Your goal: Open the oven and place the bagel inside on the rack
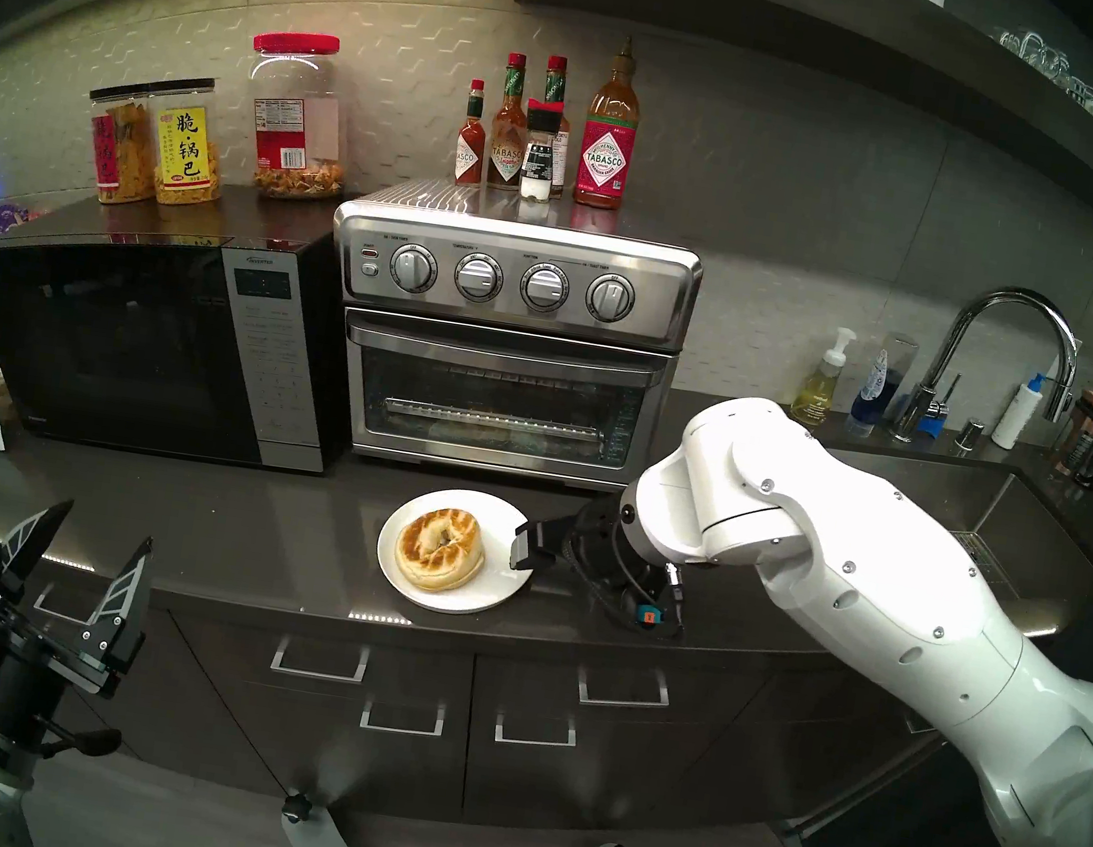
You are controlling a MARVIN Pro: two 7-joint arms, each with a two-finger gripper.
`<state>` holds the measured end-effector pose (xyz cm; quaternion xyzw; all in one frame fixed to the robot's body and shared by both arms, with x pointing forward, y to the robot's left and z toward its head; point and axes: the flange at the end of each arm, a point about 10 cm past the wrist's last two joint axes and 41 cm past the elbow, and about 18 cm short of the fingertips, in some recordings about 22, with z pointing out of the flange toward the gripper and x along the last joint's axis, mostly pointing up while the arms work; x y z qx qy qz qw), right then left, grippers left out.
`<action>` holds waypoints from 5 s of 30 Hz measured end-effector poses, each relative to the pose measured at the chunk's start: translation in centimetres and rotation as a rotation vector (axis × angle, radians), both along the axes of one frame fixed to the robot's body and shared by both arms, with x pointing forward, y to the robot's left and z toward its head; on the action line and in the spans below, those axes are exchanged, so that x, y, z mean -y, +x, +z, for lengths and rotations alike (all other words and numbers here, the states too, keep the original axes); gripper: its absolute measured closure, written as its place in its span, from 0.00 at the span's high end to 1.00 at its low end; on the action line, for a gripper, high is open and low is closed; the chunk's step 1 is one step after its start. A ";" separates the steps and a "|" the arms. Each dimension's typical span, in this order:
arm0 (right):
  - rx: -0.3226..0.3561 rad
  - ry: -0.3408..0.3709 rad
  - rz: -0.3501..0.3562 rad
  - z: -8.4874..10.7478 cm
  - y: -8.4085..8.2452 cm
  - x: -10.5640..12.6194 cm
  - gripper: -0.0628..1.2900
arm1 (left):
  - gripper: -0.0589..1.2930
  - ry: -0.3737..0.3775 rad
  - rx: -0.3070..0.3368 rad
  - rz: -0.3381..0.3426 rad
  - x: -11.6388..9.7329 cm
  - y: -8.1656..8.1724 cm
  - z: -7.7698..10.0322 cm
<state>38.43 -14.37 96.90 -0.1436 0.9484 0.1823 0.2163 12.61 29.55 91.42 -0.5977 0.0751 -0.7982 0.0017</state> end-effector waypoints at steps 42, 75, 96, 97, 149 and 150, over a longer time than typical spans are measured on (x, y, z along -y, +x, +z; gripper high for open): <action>-0.015 -0.106 -0.072 -1.7 -0.2 -3.8 0.73 | 0.98 0.000 0.000 0.000 0.0 0.0 0.0; 0.020 -0.125 -0.157 -2.1 1.6 -4.7 0.57 | 0.98 0.000 0.000 0.000 0.0 0.0 0.0; 0.023 -0.126 -0.164 -2.0 1.8 -5.4 0.29 | 0.98 0.000 0.000 0.000 0.0 0.0 0.0; 0.023 -0.126 -0.164 -1.9 1.8 -5.4 0.29 | 0.98 0.000 0.000 0.000 0.0 0.0 0.0; 0.035 -0.143 -0.230 -1.9 5.4 1.6 0.03 | 0.98 0.000 0.000 0.000 0.0 0.0 0.0; 0.035 -0.143 -0.231 -1.9 5.4 1.8 0.03 | 0.98 0.000 0.000 0.000 0.0 0.0 0.0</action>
